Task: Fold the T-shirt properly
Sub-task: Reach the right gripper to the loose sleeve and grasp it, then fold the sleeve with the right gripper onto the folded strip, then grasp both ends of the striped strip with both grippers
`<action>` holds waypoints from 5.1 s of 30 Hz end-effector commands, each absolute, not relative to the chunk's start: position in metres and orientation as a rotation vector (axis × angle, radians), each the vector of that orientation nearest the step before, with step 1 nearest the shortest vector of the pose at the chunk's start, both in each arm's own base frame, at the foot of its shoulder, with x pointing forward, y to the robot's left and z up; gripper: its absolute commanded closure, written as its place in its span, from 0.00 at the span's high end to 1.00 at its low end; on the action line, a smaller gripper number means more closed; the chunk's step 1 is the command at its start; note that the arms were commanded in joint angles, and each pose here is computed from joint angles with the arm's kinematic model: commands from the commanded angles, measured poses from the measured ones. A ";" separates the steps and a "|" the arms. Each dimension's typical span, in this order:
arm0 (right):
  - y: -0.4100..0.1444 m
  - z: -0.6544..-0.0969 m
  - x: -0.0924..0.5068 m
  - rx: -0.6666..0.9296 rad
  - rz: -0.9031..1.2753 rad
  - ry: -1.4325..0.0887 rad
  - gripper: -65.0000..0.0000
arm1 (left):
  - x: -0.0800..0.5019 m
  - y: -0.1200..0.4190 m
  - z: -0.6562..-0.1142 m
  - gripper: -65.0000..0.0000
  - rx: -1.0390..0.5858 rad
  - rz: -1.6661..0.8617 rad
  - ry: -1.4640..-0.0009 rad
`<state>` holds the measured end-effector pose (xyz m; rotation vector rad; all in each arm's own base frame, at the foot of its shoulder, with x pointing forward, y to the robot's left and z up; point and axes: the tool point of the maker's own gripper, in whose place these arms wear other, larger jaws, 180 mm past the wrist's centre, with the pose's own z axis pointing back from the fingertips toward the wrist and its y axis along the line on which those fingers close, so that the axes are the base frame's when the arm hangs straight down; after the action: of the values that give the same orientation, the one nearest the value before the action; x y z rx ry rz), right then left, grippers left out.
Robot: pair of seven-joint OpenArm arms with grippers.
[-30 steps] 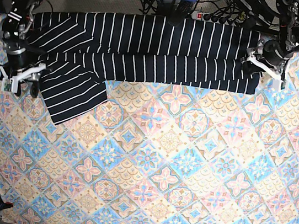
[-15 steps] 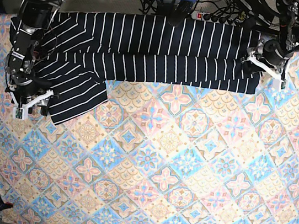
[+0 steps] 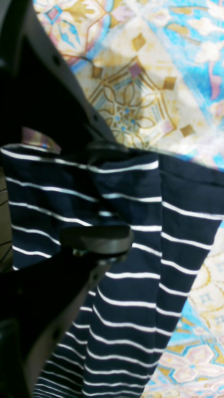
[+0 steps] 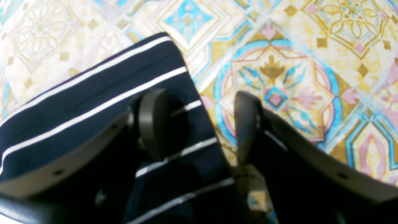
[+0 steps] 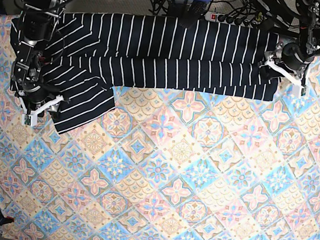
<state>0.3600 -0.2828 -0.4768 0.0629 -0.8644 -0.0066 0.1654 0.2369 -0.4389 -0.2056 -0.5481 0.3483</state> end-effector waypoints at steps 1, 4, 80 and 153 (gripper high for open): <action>-0.291 -0.468 0.367 0.046 -0.001 -0.882 0.50 | 0.171 0.239 -0.431 0.46 -0.204 0.338 -0.579; -0.275 -0.476 0.365 0.060 0.066 -0.842 0.48 | 0.171 0.239 -0.431 0.46 -0.204 0.338 -0.579; -0.269 -0.355 0.233 0.077 -0.038 -1.053 0.31 | 0.187 0.268 -0.424 0.97 -0.167 0.397 -0.630; -0.217 -0.389 0.229 0.211 0.019 -0.961 0.31 | 0.193 0.325 -0.393 0.00 -0.052 0.447 -0.720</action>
<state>0.2227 -0.2136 -0.4011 0.2133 -0.9159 0.0095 0.1858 0.3177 -0.4041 -0.0689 -0.6793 0.4602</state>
